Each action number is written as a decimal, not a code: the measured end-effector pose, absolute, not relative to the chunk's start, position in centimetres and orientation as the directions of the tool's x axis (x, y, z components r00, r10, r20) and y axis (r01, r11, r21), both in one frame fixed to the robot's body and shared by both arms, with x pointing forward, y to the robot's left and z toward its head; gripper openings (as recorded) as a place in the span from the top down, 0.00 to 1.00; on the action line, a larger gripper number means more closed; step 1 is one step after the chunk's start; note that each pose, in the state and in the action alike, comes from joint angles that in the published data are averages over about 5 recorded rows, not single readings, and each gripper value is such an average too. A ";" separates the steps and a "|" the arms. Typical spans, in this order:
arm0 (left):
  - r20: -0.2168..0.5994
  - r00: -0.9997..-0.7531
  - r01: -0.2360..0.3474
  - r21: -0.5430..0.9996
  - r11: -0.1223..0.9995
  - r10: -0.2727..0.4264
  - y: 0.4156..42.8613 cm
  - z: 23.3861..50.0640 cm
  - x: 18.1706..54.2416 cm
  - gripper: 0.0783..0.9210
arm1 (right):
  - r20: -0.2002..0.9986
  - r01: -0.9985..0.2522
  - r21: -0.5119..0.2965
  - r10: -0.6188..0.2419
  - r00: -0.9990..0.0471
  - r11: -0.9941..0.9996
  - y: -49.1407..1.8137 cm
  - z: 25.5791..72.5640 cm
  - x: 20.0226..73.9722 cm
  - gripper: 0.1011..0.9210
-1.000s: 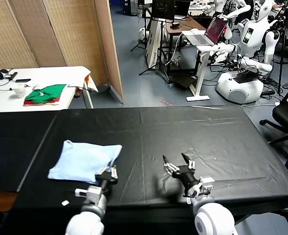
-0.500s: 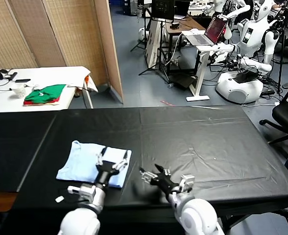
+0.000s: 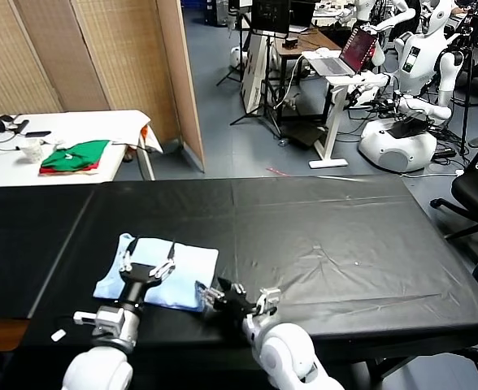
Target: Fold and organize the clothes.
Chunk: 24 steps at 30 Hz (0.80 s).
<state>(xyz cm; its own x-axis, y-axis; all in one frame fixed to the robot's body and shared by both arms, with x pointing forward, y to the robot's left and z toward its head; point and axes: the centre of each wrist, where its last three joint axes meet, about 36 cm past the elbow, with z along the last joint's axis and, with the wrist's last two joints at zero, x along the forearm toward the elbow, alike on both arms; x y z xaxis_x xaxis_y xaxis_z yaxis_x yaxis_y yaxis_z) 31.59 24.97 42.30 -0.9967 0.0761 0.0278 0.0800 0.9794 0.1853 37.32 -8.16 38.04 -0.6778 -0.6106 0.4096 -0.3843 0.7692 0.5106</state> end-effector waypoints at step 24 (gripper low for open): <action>0.125 -0.990 0.070 0.053 0.996 0.063 26.4 41.2 31.7 0.02 | 0.493 -0.272 0.358 -0.428 -0.757 0.893 -19.7 43.2 36.7 0.88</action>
